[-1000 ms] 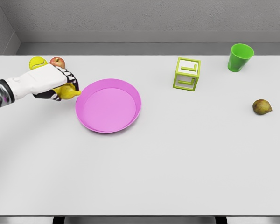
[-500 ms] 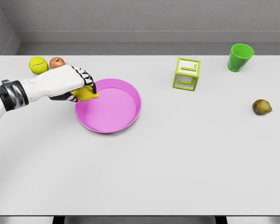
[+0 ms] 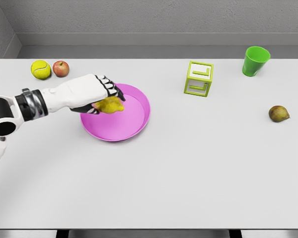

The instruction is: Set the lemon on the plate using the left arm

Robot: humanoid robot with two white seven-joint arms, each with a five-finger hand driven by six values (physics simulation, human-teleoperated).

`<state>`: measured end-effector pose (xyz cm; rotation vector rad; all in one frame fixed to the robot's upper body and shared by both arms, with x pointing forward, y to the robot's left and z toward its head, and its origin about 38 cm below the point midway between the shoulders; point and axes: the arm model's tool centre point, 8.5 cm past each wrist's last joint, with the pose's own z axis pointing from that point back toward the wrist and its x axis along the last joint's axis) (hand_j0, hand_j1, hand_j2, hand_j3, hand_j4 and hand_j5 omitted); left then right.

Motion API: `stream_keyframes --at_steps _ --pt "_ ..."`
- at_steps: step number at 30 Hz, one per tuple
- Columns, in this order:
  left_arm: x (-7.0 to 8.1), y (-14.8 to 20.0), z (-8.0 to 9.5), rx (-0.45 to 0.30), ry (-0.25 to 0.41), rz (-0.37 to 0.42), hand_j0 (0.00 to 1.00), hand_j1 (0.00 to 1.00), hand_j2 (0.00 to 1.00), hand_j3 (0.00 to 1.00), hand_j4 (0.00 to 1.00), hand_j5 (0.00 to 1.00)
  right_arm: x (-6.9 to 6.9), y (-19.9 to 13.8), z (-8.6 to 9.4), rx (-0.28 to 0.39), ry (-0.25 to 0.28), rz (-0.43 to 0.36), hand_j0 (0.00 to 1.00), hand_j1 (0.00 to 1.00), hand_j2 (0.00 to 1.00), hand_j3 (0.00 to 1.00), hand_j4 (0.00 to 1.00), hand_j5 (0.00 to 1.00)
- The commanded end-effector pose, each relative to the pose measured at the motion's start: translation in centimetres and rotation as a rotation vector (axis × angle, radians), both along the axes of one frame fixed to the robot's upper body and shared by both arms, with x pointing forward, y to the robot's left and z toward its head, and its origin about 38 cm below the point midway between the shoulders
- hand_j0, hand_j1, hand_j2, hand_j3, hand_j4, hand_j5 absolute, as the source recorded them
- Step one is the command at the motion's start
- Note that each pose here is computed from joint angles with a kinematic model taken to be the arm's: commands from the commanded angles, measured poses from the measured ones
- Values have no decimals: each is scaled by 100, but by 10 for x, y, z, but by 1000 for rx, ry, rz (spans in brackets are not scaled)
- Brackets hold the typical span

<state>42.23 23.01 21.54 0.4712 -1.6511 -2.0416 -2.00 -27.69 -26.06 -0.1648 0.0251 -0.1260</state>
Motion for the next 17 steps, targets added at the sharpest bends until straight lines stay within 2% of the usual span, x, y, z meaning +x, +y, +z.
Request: stream_keyframes --at_steps 1,5,9,10,12,13,14,17 --pt "0 -1 0 -10 3 1 100 100 100 100 100 100 -1 0 0 0 2 0 100 100 100 100 100 100" --pt "5 13 14 -13 -28 34 100 100 100 100 100 100 -1 0 0 0 2 0 100 100 100 100 100 100" --pt "12 75 37 -37 -76 190 100 100 100 100 100 100 -1 0 0 0 2 0 100 100 100 100 100 100" --pt "12 98 31 -64 -58 258 100 100 100 100 100 100 0 0 0 0 0 0 100 100 100 100 100 100" --pt "1 128 24 -85 -48 338 100 100 100 100 100 100 0 0 0 0 0 0 100 100 100 100 100 100" --pt "-4 144 13 -78 -17 377 100 100 100 100 100 100 0 0 0 0 0 0 100 100 100 100 100 100" --pt "-5 151 7 -79 1 397 100 100 100 100 100 100 0 0 0 0 0 0 100 100 100 100 100 100" --pt "-5 152 8 -76 -2 400 100 100 100 100 100 100 0 0 0 0 0 0 100 100 100 100 100 100"
